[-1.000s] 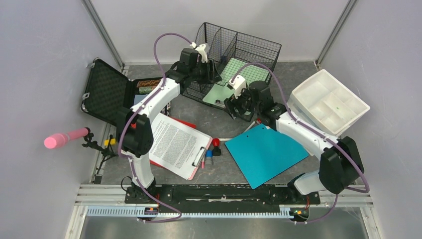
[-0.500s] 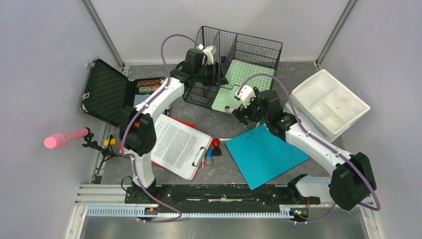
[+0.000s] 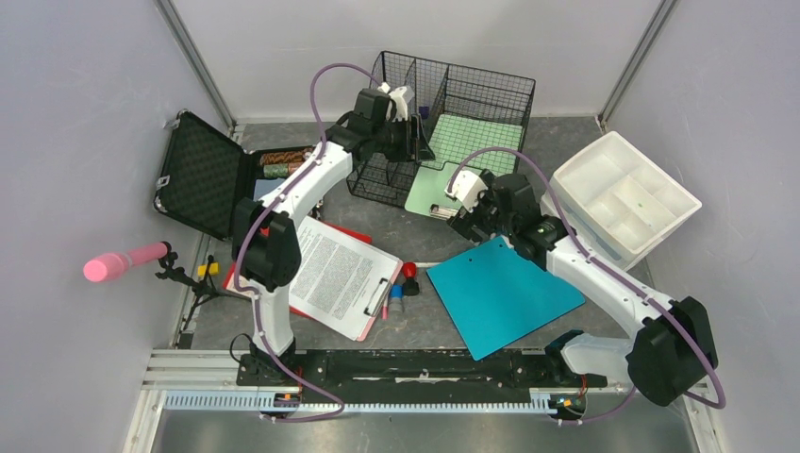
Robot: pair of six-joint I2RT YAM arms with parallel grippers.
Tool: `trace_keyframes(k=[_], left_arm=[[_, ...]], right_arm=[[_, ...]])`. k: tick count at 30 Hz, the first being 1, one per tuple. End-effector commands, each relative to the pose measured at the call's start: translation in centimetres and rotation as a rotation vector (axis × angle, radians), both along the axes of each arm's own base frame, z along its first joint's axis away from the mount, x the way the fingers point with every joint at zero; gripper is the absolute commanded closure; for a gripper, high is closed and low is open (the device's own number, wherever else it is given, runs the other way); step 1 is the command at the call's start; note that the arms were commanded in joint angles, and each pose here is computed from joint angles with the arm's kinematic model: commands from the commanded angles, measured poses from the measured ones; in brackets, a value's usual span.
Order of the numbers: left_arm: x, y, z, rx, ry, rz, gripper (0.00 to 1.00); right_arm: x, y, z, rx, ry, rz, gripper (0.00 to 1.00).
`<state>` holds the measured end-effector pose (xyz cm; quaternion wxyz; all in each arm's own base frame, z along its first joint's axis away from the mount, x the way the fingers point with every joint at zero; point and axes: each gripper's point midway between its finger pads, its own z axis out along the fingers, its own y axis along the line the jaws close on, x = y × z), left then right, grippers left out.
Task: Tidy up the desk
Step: Place the folder in the storage box.
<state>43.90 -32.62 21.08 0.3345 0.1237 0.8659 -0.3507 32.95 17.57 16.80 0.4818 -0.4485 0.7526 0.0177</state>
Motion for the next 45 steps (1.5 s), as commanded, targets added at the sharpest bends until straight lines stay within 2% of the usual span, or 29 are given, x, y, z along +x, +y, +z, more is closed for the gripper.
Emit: trace_keyframes(k=[1,8,15,20,24,28,32,38,45], left_arm=[[0.0,0.2,-2.2,0.040,0.091,0.023,0.44],[1.7,0.7,-0.8,0.035,0.059,0.071,0.48],[1.9,0.9,-0.4,0.031,0.051,0.070,0.49],[1.7,1.2,-0.4,0.040,0.046,0.062,0.48],[1.5,1.5,-0.4,0.047,0.045,0.057,0.48],[1.2,1.4,-0.7,0.044,0.055,0.050,0.48],[1.0,1.4,-0.9,0.045,0.062,0.048,0.47],[0.7,1.3,-1.0,0.038,0.075,0.039,0.47],[0.4,1.1,-1.5,0.030,0.098,0.032,0.47]], right_arm=[[0.7,-1.6,2.1,-0.047,-0.081,-0.026,0.02],[-0.3,-1.7,3.2,-0.036,-0.061,-0.009,0.02],[-2.2,-1.9,4.8,0.028,-0.039,-0.007,0.02],[-2.6,-3.8,6.7,0.145,-0.045,-0.118,0.03],[-2.2,-5.7,6.9,0.281,-0.010,-0.222,0.11],[-1.8,-7.0,4.6,0.452,0.142,-0.308,0.22],[-1.8,-6.7,2.2,0.575,0.270,-0.321,0.27],[-1.5,-5.7,0.6,0.650,0.365,-0.316,0.30],[-1.0,-5.1,-1.2,0.728,0.454,-0.295,0.41]])
